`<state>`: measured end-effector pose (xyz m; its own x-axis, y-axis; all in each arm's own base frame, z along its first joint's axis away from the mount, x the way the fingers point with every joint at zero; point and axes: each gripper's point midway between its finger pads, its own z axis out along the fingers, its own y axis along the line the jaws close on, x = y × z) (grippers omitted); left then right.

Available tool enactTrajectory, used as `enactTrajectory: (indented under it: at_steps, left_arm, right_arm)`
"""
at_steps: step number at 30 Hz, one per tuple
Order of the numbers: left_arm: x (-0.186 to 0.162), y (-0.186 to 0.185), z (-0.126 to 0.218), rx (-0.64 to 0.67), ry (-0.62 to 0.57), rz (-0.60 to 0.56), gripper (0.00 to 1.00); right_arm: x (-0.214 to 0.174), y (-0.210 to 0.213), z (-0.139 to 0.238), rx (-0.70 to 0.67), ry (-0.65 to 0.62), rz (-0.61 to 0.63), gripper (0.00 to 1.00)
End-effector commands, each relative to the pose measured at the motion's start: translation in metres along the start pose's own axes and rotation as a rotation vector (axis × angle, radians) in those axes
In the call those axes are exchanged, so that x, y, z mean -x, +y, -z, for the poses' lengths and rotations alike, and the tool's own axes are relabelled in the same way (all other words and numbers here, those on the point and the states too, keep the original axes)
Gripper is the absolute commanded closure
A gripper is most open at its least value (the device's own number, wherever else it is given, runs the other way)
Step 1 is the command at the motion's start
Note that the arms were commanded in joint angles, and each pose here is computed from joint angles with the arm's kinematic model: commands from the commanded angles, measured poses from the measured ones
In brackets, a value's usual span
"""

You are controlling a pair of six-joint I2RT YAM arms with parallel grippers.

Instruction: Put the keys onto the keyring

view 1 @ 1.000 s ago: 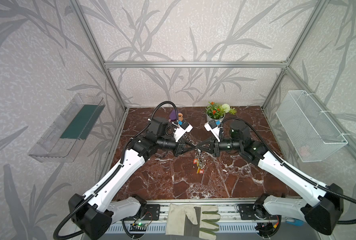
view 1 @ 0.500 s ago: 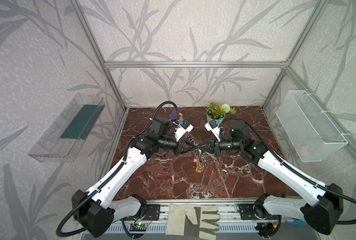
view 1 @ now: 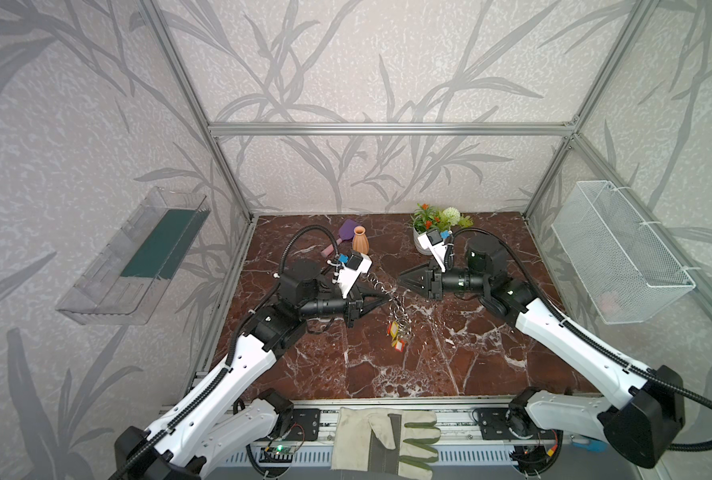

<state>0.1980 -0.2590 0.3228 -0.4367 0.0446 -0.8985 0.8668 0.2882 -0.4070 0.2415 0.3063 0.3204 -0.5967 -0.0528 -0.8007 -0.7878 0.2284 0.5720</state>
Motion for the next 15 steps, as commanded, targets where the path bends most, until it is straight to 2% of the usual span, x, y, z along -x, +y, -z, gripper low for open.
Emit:
enactTrajectory:
  at_steps: [1, 5, 9, 15]
  left_arm:
    - [0.033, -0.011, 0.01, 0.001, -0.16, -0.097, 1.0]
    - [0.036, -0.001, 0.012, 0.071, -0.234, -0.12, 1.0]
    - [0.037, 0.003, 0.011, 0.085, -0.318, -0.161, 1.0]
    - [0.032, 0.007, 0.0, 0.098, -0.4, -0.272, 1.0]
  right_arm:
    - [0.004, 0.005, -0.002, 0.046, -0.016, 0.004, 0.71]
    - [0.002, 0.01, -0.002, 0.088, -0.014, -0.01, 0.7]
    - [0.003, 0.005, 0.002, 0.05, -0.03, -0.007, 0.68]
    - [0.021, -0.004, 0.012, 0.051, -0.106, -0.031, 0.59]
